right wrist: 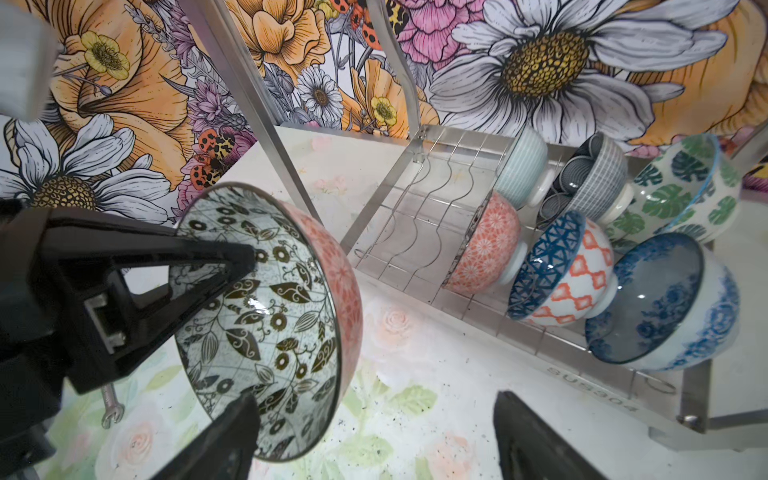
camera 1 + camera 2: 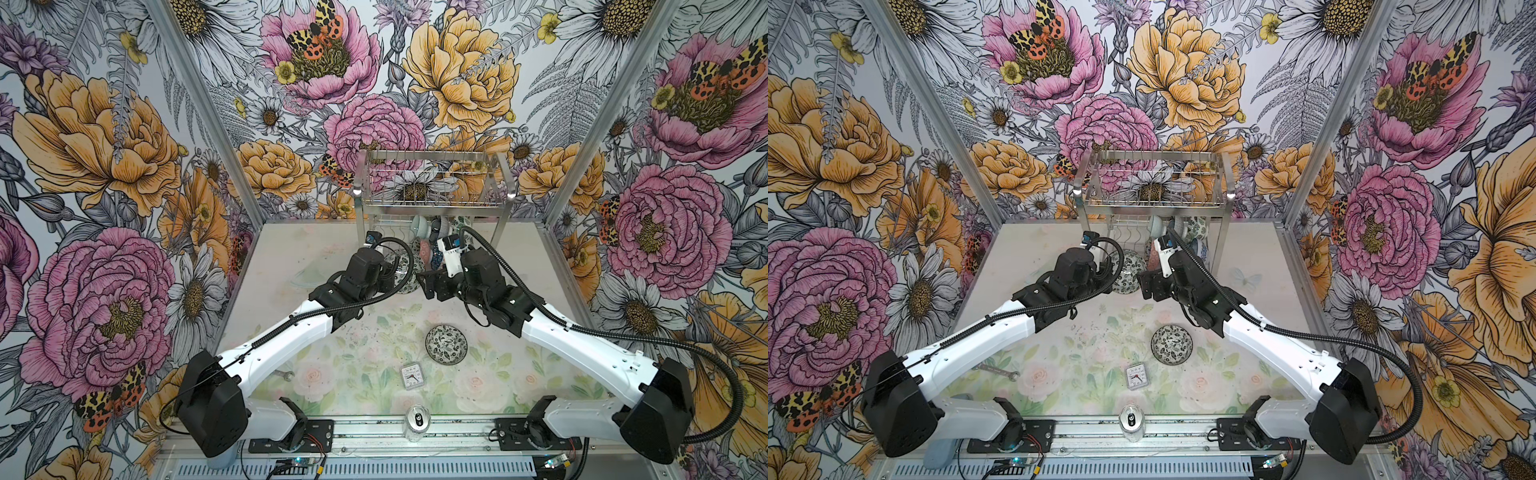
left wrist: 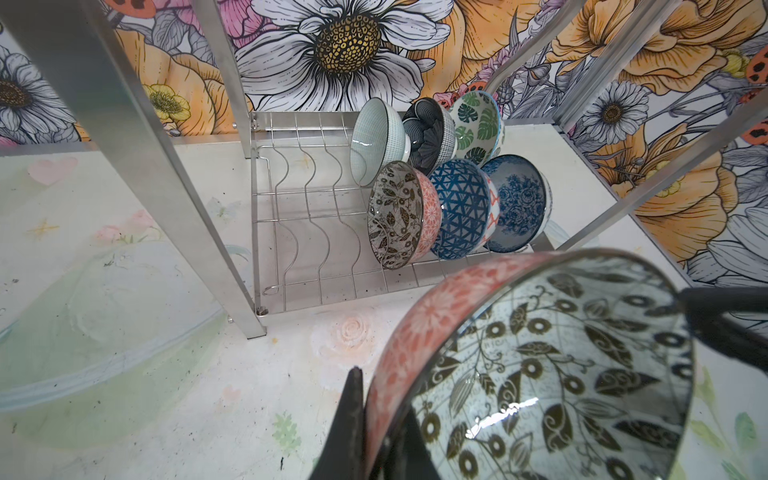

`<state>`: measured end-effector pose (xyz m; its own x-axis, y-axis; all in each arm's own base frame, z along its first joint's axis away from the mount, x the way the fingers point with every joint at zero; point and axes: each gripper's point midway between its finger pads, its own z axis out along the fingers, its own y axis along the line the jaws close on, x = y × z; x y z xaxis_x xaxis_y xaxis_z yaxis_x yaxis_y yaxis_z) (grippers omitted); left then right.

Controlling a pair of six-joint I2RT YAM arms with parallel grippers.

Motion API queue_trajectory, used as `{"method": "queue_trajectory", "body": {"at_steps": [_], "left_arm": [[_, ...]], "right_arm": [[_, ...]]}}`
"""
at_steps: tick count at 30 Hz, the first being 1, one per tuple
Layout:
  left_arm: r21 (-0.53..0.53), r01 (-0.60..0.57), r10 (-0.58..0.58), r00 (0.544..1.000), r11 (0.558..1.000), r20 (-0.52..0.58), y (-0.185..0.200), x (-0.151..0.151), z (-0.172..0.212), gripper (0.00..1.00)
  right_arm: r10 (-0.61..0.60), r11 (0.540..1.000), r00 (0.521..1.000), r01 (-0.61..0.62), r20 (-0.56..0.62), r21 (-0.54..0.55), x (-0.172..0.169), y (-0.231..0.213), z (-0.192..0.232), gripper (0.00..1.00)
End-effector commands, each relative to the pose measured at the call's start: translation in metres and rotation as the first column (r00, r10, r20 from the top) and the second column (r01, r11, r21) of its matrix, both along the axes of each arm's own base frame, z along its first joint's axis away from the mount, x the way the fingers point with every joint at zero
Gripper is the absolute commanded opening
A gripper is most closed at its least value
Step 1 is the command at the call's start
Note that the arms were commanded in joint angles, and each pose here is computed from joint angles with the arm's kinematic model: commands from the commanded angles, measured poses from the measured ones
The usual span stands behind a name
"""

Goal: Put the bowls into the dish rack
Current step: 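Lift the leaf-patterned bowl with the left gripper toward the right gripper, then grasp the bowl with the right gripper while the left holds it, then carry the bowl to the rack with the right gripper while the left withdraws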

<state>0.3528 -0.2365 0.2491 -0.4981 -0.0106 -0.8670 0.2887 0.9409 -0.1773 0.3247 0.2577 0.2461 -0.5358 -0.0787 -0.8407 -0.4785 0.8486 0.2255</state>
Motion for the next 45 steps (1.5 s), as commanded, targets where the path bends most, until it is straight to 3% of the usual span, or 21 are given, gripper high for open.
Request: {"method": "queue_trajectory", "body": {"at_steps": [1, 10, 17, 26, 32, 35, 38, 39, 45], "left_arm": [[-0.090, 0.028, -0.017, 0.993, 0.996, 0.116, -0.016, 0.008, 0.047, 0.00], [-0.096, 0.053, -0.042, 0.992, 0.994, 0.118, -0.028, 0.004, 0.048, 0.00], [-0.104, 0.059, -0.047, 0.991, 0.993, 0.122, -0.031, 0.003, 0.050, 0.00], [-0.119, 0.073, -0.056, 0.989, 0.990, 0.140, -0.035, 0.003, 0.055, 0.00], [-0.089, 0.081, -0.069, 0.989, 0.993, 0.130, -0.033, 0.002, 0.058, 0.00], [-0.016, 0.087, -0.085, 0.990, 0.996, 0.110, -0.022, -0.003, 0.063, 0.55], [0.034, 0.120, -0.123, 0.989, 0.992, 0.082, -0.004, -0.011, 0.071, 0.95], [0.045, 0.135, -0.138, 0.988, 0.990, 0.072, 0.003, -0.013, 0.073, 0.99], [0.141, 0.086, -0.092, 0.995, 0.986, 0.040, 0.062, -0.012, 0.080, 0.99]], "right_arm": [[-0.018, 0.998, 1.000, 0.017, 0.004, 0.055, 0.006, 0.010, 0.012, 0.84], [-0.053, 0.993, 0.999, 0.053, 0.004, 0.103, 0.018, 0.018, 0.008, 0.64], [-0.067, 0.990, 0.998, 0.066, 0.000, 0.125, 0.024, 0.022, 0.006, 0.27], [-0.050, 0.982, 0.999, 0.053, -0.021, 0.179, 0.027, 0.033, 0.006, 0.00], [-0.058, 0.983, 0.998, 0.057, 0.001, 0.175, 0.028, 0.030, 0.011, 0.00], [-0.071, 0.986, 0.997, 0.065, 0.035, 0.153, 0.030, 0.026, 0.017, 0.00], [-0.091, 0.991, 0.993, 0.083, 0.071, 0.107, 0.036, 0.021, 0.017, 0.00], [-0.097, 0.992, 0.992, 0.090, 0.079, 0.084, 0.039, 0.020, 0.014, 0.00], [-0.133, 0.987, 0.980, 0.144, 0.151, -0.069, 0.057, 0.017, 0.010, 0.00]]}}
